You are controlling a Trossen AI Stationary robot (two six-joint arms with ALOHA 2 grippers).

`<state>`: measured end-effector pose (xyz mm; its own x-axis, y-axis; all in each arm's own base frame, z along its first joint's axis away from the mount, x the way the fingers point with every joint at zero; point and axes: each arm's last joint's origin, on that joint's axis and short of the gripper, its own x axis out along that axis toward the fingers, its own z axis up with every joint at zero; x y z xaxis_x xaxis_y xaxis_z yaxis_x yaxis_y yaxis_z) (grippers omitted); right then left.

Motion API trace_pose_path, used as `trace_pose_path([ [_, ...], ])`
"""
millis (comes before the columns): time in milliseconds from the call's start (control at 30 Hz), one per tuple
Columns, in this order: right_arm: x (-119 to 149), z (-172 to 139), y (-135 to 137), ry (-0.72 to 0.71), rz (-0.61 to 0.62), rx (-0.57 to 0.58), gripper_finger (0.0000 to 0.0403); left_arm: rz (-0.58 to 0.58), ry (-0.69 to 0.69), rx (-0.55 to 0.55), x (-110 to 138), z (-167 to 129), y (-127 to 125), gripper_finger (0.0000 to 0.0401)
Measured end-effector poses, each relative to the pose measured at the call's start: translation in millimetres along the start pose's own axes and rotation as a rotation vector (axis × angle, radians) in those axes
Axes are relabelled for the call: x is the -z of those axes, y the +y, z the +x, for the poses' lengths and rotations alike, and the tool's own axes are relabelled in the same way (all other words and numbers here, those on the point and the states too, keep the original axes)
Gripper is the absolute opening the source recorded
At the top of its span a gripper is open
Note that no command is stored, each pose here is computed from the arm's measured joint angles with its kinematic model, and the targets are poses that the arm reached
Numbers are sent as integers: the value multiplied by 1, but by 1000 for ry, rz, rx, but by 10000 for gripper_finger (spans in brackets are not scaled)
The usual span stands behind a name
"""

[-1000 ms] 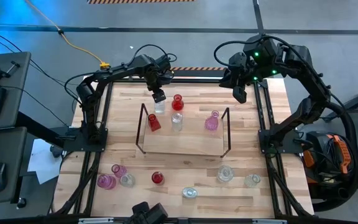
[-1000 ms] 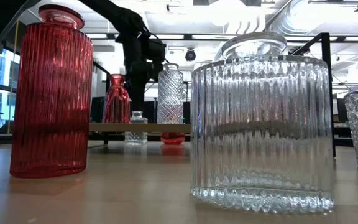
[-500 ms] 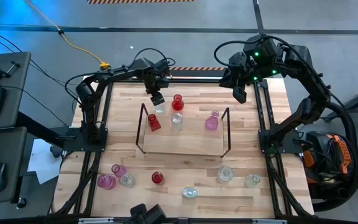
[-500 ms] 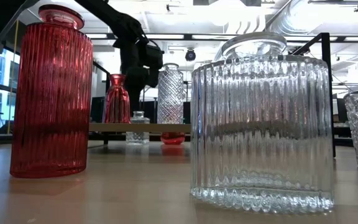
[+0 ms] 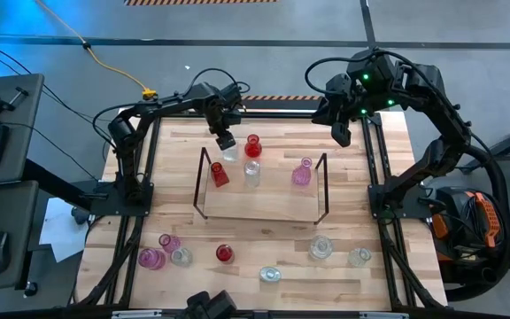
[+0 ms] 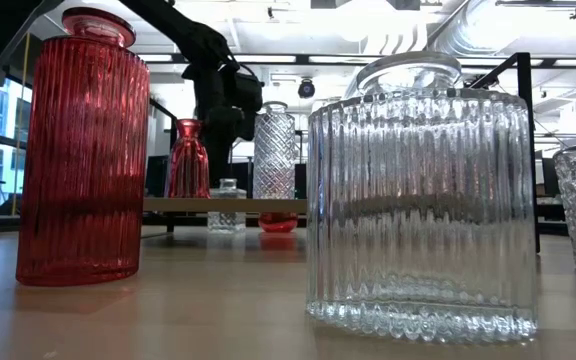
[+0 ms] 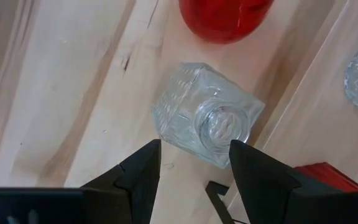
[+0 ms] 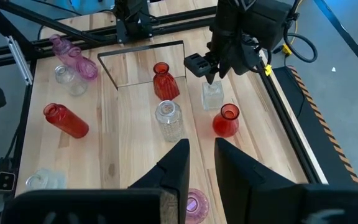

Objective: Sort vases onto shelf
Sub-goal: Put the transparent vase on the shelf

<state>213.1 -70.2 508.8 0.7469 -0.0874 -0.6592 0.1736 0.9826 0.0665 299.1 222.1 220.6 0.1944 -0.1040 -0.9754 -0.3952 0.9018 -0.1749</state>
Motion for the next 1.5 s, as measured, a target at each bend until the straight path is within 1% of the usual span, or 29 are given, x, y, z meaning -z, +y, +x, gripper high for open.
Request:
trace_pose_path([
  [167,0,0,0,0,2,0,57,-2,1,7,0,0,0,181],
  [300,0,0,0,0,11,0,57,-12,16,55,2,0,-2,181],
  [467,0,0,0,0,11,0,57,-5,-10,55,0,0,0,181],
  [833,0,0,0,1,11,0,57,-47,-39,48,2,-3,15,181],
  [967,0,1,0,1,10,0,57,-66,-54,50,0,-3,14,181],
  [1100,0,1,0,3,3,0,57,-55,-58,50,-2,-3,10,181],
  [1500,0,1,0,2,0,0,57,-72,-67,39,-3,-3,11,181],
])
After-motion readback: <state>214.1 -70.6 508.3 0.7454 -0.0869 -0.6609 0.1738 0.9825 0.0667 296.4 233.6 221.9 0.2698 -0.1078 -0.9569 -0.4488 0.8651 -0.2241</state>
